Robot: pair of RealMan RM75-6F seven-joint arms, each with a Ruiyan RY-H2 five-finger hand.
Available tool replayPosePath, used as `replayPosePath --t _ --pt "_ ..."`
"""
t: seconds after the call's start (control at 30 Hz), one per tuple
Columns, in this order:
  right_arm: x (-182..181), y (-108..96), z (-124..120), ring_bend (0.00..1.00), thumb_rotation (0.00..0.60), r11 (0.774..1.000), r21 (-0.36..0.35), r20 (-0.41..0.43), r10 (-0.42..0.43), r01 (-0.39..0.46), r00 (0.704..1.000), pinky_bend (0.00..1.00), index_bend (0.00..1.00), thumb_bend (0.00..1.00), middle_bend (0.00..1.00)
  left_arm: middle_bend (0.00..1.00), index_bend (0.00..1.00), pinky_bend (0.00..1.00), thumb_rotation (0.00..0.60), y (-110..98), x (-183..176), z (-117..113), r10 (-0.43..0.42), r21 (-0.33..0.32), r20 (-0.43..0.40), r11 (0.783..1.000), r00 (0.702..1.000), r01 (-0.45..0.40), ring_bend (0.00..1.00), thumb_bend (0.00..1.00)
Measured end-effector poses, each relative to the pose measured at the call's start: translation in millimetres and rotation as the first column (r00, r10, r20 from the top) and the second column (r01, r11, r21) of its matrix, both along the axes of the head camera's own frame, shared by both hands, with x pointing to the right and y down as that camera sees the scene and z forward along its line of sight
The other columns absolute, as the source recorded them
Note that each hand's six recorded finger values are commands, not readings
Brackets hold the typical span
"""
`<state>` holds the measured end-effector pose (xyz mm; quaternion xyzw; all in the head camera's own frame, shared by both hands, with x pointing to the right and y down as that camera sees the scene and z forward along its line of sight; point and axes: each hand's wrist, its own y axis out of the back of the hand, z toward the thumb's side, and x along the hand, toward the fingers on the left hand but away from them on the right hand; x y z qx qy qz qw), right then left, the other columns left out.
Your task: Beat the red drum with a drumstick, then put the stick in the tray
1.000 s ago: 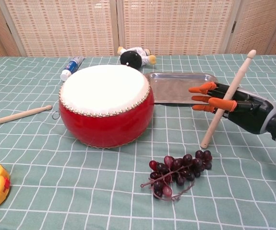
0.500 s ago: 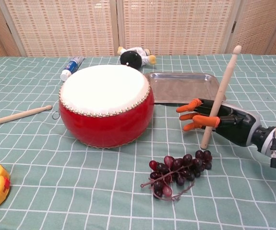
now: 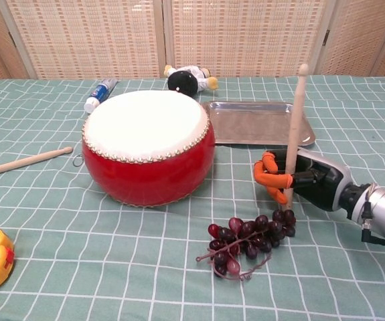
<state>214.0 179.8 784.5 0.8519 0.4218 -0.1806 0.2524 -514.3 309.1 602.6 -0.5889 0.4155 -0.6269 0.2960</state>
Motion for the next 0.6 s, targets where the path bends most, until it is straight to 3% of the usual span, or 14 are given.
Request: replayPosePath --t 0.13,0.23,0.37,0.6 --pt "-2 0 1 0.95 0.6 1.0 0.018 -0.02 -0.004 0.005 1.0 0.99 0.92 0.12 0.81 0.0 0.0 0.0 0.6 0 0 0 -0.001 0.001 0.0 1.0 1.0 0.001 0.0 0.37" --pt "-3 0 1 1.0 0.6 0.999 0.036 -0.033 0.0 0.001 0.999 1.0 0.98 0.12 0.88 0.0 0.0 0.0 0.6 0 -1 0 -0.002 0.001 0.0 1.0 1.0 0.002 0.0 0.37" --pt "-3 -3 0 1.0 0.6 0.997 0.072 -0.05 0.013 -0.009 0.999 1.0 1.0 0.12 0.96 0.0 0.0 0.0 0.6 0 -2 0 -0.003 0.002 0.001 1.0 1.0 0.003 0.0 0.37" --pt "1 -13 -16 1.0 0.6 0.986 0.164 -0.053 0.028 -0.019 0.998 1.0 1.0 0.12 1.0 0.0 0.0 0.0 0.6 -1 -1 0 0.002 0.003 0.003 1.0 1.0 -0.002 0.0 0.37"
